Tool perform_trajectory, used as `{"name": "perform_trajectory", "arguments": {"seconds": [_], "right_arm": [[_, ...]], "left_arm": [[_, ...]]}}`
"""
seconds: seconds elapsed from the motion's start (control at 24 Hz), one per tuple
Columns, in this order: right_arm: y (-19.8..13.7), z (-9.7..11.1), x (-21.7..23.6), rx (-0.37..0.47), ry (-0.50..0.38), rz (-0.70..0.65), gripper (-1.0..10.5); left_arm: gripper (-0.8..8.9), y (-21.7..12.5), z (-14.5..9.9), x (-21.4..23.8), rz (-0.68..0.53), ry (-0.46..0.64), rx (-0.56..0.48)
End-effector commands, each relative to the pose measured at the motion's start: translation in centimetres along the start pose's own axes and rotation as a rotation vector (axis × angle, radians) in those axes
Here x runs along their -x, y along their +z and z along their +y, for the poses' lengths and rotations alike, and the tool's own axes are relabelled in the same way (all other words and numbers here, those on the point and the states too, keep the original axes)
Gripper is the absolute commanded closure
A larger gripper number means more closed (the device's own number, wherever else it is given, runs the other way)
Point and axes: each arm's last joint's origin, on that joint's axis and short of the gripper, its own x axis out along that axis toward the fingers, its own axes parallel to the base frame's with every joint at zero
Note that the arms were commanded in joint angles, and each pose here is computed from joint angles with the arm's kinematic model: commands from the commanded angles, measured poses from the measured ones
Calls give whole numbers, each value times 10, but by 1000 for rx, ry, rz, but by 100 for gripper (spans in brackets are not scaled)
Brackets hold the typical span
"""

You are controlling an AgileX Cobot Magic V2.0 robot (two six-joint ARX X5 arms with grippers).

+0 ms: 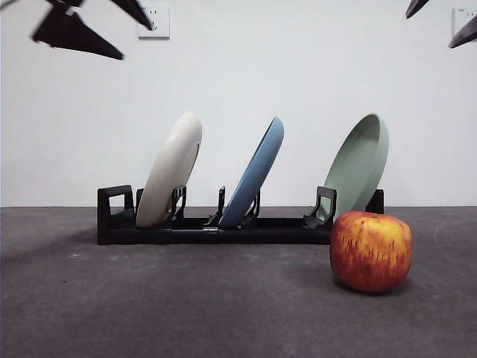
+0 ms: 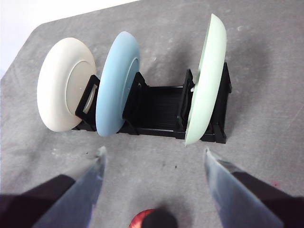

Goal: Take the yellow plate from the plate rack,put the plate on the table,take the apple from the table,put the apple in the plate

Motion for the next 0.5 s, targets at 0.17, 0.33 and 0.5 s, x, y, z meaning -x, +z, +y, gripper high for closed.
{"name": "perform_trajectory", "arguments": {"seconds": [0.17, 0.33, 0.5], "right_arm": [[0, 1, 1, 10, 4, 0, 599], [0, 1, 1, 9, 4, 0, 600], [0, 1, 1, 9, 3, 0, 600]], "left_arm": [[469, 14, -6, -58, 84, 42, -67], [469, 1, -1, -97, 164, 88, -63], [471, -11, 3, -119, 211, 139, -108]]}}
